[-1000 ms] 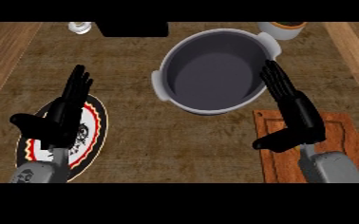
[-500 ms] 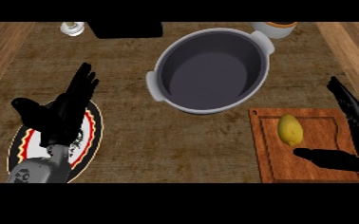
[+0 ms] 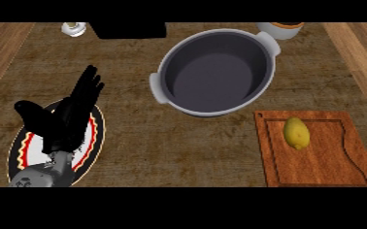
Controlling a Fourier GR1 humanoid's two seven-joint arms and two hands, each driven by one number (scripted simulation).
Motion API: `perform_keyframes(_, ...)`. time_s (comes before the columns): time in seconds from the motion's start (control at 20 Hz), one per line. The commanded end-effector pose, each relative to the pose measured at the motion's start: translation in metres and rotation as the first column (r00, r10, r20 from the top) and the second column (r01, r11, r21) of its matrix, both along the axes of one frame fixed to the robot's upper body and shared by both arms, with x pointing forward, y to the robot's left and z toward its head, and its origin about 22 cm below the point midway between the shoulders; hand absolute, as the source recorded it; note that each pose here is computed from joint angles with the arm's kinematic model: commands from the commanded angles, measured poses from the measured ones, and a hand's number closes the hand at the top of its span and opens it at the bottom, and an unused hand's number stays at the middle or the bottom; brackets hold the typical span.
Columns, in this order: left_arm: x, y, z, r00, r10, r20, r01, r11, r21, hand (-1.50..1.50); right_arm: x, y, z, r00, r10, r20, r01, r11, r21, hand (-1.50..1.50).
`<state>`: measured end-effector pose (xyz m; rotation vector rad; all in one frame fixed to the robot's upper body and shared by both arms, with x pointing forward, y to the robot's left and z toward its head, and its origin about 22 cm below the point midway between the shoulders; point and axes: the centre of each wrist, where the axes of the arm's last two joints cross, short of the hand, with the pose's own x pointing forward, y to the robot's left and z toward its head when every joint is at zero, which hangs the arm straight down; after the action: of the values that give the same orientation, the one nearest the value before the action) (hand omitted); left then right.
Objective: Pick the lemon from the cutting board and place it in the pot
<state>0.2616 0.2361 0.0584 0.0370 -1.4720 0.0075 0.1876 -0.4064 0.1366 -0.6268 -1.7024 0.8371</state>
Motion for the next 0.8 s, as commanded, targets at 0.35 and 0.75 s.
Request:
perform_keyframes(0.35,-0.007,-0.002,0.006,1.0,-0.028,0.004,0.028,1.0,-0.007,0.0,-0.012,0.043,0.066,0.938,-0.124,-0.323,0.049,0.972,-0.229,-1.5)
perform_keyframes(0.75,0.01,-0.012,0.015,0.999,-0.035,0.0,0.035,0.999,0.002,0.0,0.025,0.054,0.054,0.89,-0.188,-0.415,0.096,0.968,-0.234,-1.5)
